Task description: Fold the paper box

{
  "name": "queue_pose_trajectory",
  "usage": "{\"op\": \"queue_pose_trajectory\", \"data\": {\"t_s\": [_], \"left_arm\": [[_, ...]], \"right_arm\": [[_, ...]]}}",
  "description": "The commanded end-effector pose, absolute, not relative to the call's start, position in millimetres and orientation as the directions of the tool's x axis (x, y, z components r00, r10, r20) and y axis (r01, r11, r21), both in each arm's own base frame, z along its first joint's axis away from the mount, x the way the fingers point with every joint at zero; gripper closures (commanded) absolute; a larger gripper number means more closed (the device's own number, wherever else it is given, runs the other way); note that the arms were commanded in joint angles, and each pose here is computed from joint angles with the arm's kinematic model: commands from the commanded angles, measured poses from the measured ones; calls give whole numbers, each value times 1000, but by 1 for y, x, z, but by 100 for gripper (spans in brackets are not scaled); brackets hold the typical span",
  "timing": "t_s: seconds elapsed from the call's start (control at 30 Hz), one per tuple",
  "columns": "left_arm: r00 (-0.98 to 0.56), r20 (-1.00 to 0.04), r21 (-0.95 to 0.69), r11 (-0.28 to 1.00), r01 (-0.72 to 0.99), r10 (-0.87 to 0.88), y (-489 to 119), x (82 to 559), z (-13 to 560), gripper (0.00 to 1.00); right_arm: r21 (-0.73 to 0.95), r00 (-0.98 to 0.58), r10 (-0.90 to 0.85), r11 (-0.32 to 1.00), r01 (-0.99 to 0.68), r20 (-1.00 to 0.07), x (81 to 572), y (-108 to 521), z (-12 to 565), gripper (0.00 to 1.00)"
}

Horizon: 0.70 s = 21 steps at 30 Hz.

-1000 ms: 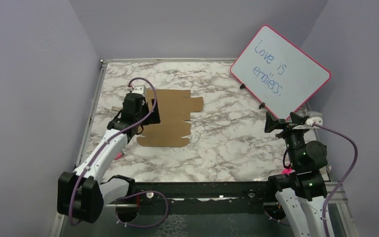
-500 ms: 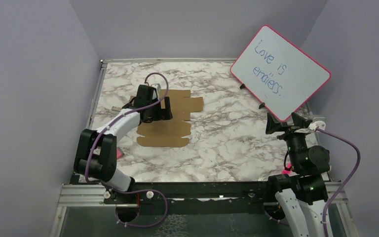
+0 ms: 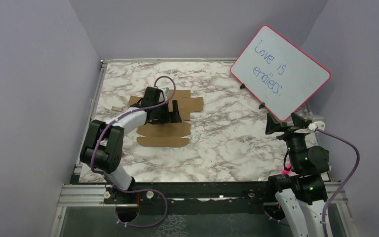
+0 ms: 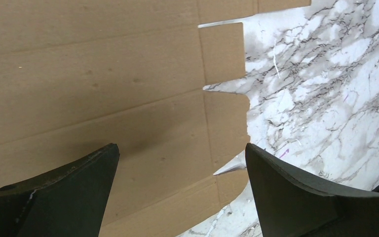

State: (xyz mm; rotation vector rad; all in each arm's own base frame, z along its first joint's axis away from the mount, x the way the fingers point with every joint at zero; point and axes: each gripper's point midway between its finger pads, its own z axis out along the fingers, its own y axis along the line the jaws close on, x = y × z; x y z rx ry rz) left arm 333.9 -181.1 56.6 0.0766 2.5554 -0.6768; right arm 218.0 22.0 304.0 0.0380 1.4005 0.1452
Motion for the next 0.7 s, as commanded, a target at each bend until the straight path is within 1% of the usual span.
{"op": "queue_pose_trajectory", "data": {"t_s": [0.0,0.27,0.43,0.67], "left_arm": [[-883,-467,-499,839,216,-51,-199,322,57,1],[-903,-430,-524,815,249,0,-215,288,48,1],[-897,-442,-547,784,294,29,-235,264,58,1],[-894,-441,-576,741,346,75,-262,228,61,2]], "right_arm": [[115,192,135,987,-111,-972,216,27,311,0],[112,173,132,987,-117,-976,219,29,308,0],[113,178,131,988,-108,-975,218,27,309,0],[121,145,136,987,-103,-980,222,28,303,0]]}}
